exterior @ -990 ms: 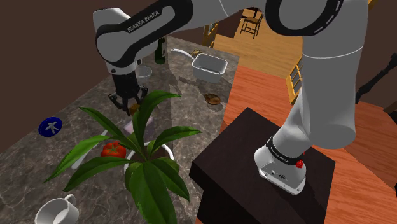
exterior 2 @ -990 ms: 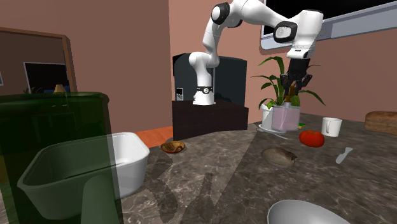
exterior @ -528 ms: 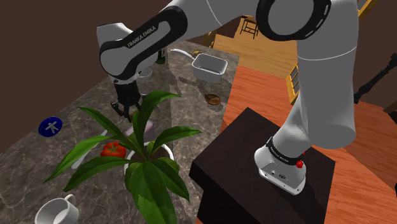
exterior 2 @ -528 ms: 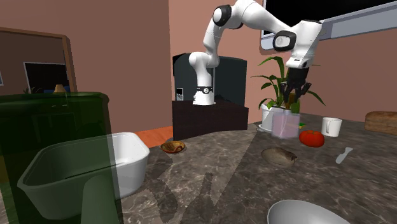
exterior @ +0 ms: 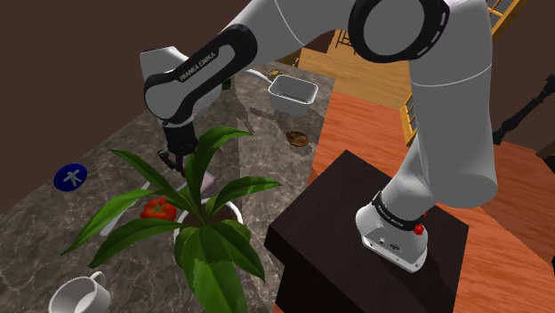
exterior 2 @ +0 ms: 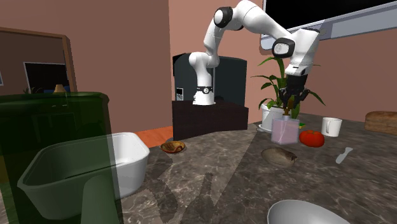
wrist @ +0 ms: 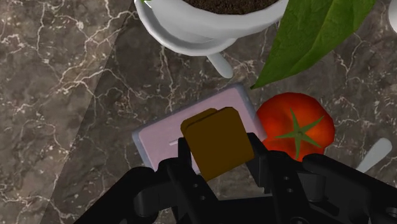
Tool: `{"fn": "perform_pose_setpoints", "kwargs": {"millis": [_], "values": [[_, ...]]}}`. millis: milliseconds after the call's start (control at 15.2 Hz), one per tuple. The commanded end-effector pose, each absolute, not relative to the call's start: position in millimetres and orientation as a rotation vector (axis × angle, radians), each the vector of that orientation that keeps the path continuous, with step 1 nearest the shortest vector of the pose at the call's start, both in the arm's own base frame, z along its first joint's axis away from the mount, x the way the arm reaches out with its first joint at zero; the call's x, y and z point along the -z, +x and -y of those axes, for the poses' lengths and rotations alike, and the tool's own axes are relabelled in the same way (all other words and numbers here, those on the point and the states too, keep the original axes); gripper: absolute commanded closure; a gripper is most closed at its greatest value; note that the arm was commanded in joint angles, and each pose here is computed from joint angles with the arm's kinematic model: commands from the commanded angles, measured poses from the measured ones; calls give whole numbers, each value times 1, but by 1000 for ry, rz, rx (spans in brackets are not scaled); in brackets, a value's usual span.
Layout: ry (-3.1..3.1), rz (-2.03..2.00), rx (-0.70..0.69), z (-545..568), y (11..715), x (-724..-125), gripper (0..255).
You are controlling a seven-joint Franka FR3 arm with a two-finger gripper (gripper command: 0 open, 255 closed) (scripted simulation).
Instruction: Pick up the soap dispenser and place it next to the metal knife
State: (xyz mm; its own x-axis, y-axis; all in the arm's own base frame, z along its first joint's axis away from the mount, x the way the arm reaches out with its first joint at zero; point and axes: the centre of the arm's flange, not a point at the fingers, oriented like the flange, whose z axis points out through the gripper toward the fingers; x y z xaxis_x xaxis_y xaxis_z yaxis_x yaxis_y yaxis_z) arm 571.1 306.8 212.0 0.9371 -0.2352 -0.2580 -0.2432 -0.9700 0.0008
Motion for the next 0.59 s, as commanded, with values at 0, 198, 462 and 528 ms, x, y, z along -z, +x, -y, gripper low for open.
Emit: {"fn": "perform_pose_setpoints", "kwargs": {"millis": [0, 198, 462, 528], "values": [[-3061, -378, -401, -307, 571, -212, 255], [-3061, -378, -401, -307, 571, -212, 255], [-3061, -378, -401, -307, 571, -212, 0], [-3061, -378, -401, -307, 571, -212, 0]]}}
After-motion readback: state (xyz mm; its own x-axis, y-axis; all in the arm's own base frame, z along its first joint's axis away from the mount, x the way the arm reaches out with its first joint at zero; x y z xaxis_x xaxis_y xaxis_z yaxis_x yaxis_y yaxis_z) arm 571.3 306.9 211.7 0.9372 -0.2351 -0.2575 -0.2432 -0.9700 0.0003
